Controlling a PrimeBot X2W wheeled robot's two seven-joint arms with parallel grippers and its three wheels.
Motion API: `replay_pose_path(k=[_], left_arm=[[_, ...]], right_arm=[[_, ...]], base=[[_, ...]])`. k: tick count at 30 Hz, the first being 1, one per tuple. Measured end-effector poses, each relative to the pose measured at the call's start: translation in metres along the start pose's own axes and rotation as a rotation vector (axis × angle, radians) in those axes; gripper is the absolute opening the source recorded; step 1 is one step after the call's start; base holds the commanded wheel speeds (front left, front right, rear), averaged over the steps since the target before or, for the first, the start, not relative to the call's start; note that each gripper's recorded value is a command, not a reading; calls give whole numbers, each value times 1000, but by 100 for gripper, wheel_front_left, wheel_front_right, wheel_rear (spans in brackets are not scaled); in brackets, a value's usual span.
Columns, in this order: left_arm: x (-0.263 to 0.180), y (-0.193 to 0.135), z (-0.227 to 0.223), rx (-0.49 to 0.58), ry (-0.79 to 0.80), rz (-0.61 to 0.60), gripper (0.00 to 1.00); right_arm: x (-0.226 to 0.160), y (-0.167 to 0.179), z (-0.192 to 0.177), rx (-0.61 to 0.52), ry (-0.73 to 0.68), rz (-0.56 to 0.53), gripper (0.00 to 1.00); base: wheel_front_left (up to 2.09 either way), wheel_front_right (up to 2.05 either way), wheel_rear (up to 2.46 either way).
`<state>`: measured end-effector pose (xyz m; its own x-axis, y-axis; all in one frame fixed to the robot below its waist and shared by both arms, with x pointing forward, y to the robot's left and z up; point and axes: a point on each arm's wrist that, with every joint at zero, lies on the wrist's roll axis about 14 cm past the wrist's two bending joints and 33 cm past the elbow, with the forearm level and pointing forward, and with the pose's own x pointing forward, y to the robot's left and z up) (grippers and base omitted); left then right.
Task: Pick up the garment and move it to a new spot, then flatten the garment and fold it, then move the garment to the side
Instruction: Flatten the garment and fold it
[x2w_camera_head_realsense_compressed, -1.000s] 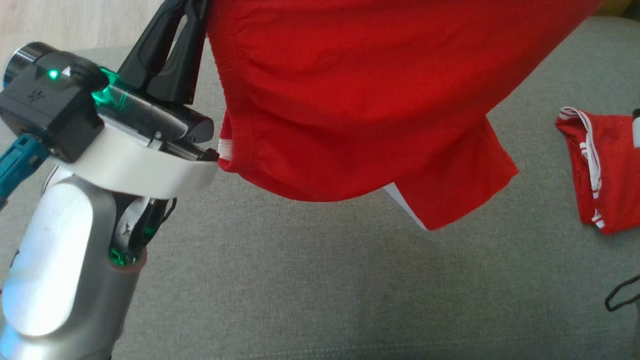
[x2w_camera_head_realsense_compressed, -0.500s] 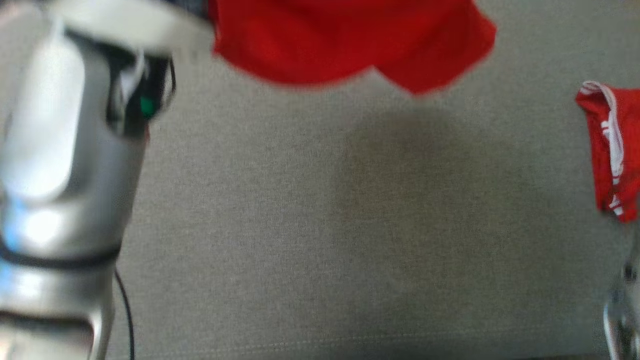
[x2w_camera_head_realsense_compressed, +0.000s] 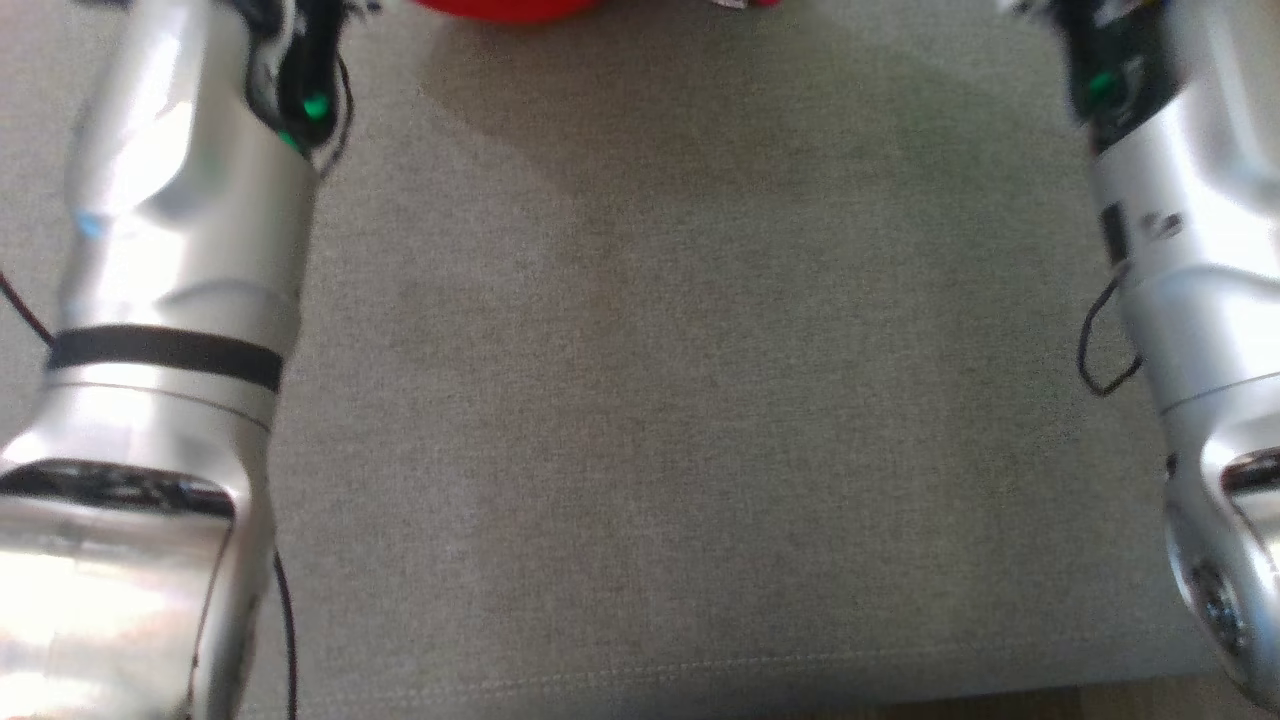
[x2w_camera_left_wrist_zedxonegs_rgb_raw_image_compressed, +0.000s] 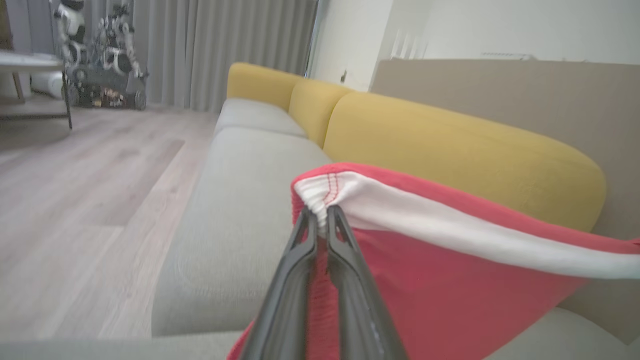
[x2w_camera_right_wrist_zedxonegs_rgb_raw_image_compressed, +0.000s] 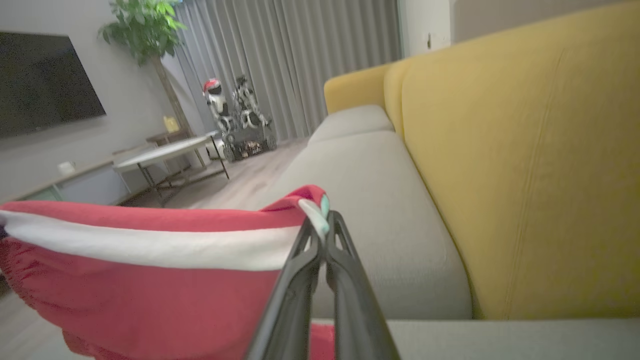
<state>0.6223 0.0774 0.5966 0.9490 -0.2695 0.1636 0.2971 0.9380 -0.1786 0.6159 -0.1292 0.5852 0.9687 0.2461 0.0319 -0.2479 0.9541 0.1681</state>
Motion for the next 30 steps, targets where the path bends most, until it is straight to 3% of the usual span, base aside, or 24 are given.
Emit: replay_pose_path(k=[6, 10, 14, 21, 30], left_arm=[[-33, 20, -82, -92, 198, 87, 0], [-82, 28, -141, -146, 342, 134, 0], [-127, 21, -178, -207, 430, 156, 0], [-177, -1, -190, -213, 455, 130, 0], [-247, -18, -181, -178, 449, 118, 0]], right_arm=[[-20, 4, -94, 11, 191, 8, 0], [-63, 4, -163, 75, 326, -18, 0], [-110, 0, -204, 120, 409, -54, 0], [-168, -3, -216, 174, 401, -87, 0], [-260, -10, -218, 288, 382, -224, 0]], base=[[0, 0, 0], [0, 0, 0], [0, 0, 0], [0, 0, 0], [0, 0, 0]])
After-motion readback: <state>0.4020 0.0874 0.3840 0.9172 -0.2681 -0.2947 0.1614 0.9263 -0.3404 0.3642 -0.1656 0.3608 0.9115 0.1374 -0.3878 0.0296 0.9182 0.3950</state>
